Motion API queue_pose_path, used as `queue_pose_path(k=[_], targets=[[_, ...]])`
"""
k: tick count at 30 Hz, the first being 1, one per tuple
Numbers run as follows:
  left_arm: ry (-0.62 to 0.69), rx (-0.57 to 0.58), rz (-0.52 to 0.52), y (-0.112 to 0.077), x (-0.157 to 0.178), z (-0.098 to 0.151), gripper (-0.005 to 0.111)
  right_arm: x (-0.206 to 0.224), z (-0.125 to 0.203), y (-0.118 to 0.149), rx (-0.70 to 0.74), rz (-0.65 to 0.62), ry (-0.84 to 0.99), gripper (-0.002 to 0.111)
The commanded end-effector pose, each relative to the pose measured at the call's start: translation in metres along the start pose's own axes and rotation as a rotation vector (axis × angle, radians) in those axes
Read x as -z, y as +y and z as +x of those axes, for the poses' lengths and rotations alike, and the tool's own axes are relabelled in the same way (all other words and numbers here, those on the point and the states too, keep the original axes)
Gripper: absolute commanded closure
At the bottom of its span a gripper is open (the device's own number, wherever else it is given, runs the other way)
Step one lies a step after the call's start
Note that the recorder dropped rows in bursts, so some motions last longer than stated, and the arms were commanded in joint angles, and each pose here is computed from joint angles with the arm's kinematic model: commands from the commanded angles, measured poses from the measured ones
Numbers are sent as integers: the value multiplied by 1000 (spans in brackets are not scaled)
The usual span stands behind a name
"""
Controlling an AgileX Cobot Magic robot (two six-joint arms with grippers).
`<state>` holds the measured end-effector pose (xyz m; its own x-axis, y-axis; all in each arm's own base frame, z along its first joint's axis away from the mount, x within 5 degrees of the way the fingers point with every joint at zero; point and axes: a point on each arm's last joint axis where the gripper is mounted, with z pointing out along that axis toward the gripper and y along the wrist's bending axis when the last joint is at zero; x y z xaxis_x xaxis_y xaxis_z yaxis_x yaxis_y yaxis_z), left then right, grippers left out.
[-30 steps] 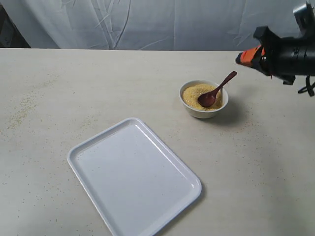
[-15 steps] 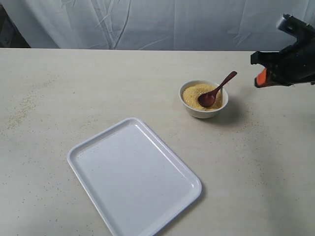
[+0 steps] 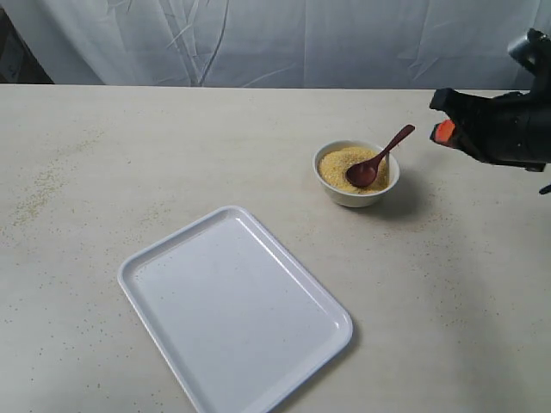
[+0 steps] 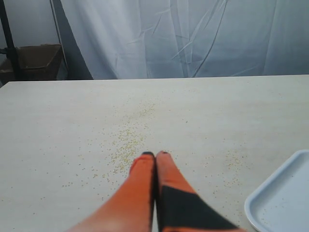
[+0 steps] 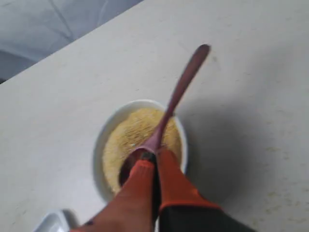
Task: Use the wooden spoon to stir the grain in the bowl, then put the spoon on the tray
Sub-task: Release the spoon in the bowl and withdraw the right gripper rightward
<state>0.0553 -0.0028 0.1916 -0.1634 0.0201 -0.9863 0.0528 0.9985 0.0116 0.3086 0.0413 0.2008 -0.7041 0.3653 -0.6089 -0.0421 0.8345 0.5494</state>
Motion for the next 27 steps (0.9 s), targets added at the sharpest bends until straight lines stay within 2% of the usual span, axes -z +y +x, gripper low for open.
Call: queue_pose_path(k=[1,3,4,6,8,9,11,13,16,19,22,24,27], targets=[[-14,1,1,0,0,0,107,2,5,21,129,-248,37,109],[-14,1,1,0,0,0,107,2,8,20,277,-220,172,109],[-14,1,1,0,0,0,107,1,8,16,310,-159,247,109],[-14,1,1,0,0,0,107,2,-2,3,344,43,400,109],[-14,1,1,0,0,0,107,7,-19,-10,248,297,436,109],[-14,1,1,0,0,0,107,10,-27,-13,139,398,400,109],[-14,1,1,0,0,0,107,19,-44,-14,28,521,294,109],[-14,1,1,0,0,0,107,28,-55,-3,27,474,166,109],[-14,1,1,0,0,0,107,39,-55,24,26,305,-48,109],[-14,1,1,0,0,0,107,48,-33,38,81,210,-262,109],[-14,1,1,0,0,0,107,54,-6,40,80,152,-432,109],[-14,1,1,0,0,0,107,54,13,33,-26,113,-506,109],[-14,1,1,0,0,0,107,40,34,12,-274,102,-435,109]])
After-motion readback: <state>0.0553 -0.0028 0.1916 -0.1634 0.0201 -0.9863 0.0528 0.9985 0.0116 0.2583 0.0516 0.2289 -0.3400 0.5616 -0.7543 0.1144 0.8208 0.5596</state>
